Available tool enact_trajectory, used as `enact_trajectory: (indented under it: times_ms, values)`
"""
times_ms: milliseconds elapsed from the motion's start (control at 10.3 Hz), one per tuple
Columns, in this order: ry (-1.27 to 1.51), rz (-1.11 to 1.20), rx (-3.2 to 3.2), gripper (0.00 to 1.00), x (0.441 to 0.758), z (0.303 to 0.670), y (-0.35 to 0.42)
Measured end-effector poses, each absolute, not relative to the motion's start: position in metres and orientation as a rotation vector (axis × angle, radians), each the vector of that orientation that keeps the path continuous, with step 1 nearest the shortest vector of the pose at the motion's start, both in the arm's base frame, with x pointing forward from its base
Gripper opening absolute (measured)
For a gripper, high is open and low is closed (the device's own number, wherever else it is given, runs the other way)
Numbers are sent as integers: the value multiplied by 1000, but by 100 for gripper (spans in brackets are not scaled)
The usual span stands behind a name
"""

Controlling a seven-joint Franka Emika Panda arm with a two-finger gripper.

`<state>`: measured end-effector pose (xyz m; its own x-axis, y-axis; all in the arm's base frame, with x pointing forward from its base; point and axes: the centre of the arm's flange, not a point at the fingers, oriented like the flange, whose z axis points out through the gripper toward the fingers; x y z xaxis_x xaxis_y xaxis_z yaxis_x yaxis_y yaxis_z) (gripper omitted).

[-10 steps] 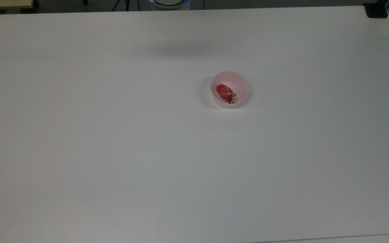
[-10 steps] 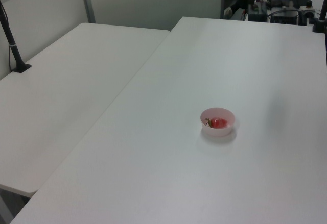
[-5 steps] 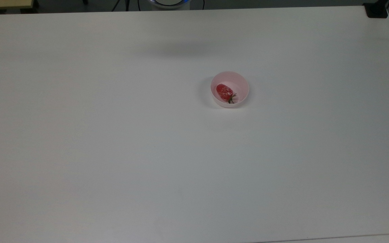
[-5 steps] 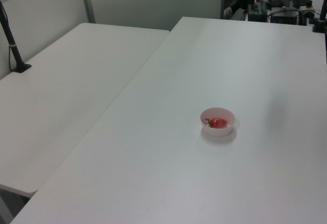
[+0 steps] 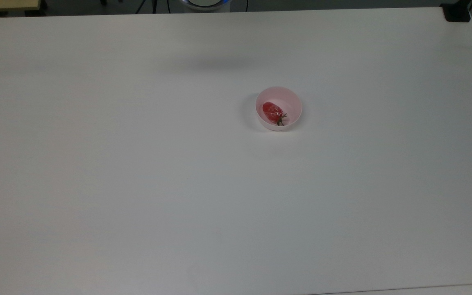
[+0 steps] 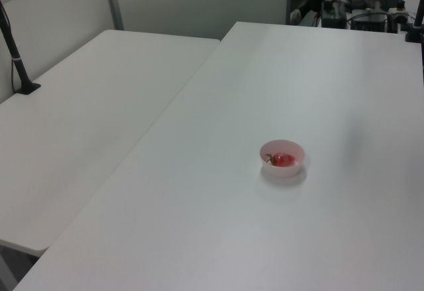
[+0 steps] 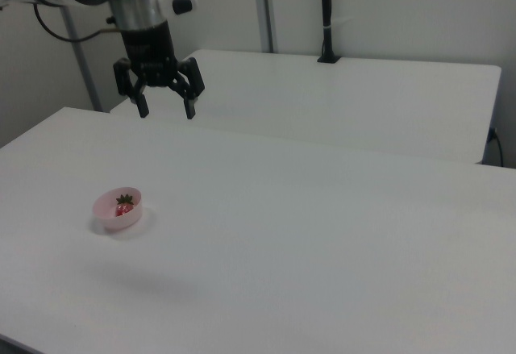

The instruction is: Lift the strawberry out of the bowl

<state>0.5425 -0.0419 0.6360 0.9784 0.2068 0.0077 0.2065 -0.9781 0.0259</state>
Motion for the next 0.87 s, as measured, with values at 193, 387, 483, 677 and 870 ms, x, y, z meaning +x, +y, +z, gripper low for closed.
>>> enact_trajectory:
  times_ms: [193,387,483,677,870]
  values:
    - [498,-62,3084,98,554,610,-27]
    - [302,-95,3107,99,561,579,18]
    - [138,-55,3116,100,565,555,52]
    - [-189,-66,3110,100,564,498,118]
    - [-186,-131,3105,98,565,456,160]
